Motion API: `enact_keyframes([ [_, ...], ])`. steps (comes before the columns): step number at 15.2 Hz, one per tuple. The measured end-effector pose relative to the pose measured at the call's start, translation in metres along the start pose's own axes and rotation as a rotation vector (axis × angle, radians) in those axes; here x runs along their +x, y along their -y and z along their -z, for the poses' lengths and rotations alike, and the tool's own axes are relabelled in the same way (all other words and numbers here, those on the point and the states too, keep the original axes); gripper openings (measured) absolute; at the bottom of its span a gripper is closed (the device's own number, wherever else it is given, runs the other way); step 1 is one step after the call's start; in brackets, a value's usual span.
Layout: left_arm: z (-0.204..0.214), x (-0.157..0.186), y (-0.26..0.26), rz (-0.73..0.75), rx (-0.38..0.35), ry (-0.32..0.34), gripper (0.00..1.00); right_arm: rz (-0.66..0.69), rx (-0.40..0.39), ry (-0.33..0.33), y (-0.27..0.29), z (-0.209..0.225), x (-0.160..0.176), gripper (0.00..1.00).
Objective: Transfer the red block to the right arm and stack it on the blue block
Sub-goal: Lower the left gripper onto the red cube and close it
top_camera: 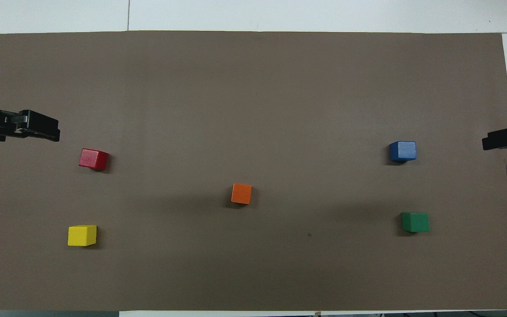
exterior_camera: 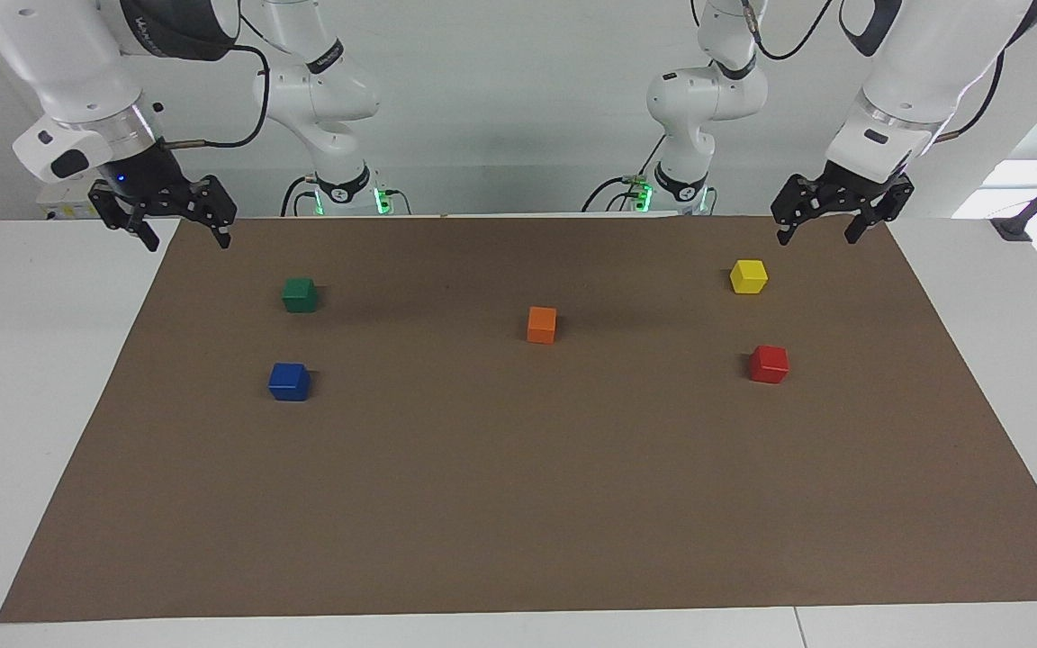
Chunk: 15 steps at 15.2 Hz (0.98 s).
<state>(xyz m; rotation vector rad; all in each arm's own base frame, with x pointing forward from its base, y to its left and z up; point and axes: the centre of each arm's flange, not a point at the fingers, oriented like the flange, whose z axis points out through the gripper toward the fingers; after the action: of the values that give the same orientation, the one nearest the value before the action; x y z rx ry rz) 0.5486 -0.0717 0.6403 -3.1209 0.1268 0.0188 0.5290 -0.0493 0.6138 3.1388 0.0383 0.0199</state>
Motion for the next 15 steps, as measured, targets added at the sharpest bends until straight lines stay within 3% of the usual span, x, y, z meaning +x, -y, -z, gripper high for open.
enact_keyframes([
  [7,-0.017,-0.002,0.009,0.022,0.004,-0.02,1.0,0.0,0.0,0.0,0.0,0.0,0.0,1.0],
  [9,-0.046,-0.003,0.014,0.032,0.008,-0.062,1.0,0.0,0.0,0.0,0.0,0.0,0.0,1.0],
  [13,-0.128,-0.005,0.039,0.011,0.013,-0.078,1.0,0.083,0.003,0.014,0.0,-0.005,-0.002,1.0],
  [15,-0.172,-0.001,0.055,-0.032,0.01,-0.077,1.0,0.104,0.045,0.033,0.004,-0.018,-0.005,1.0],
])
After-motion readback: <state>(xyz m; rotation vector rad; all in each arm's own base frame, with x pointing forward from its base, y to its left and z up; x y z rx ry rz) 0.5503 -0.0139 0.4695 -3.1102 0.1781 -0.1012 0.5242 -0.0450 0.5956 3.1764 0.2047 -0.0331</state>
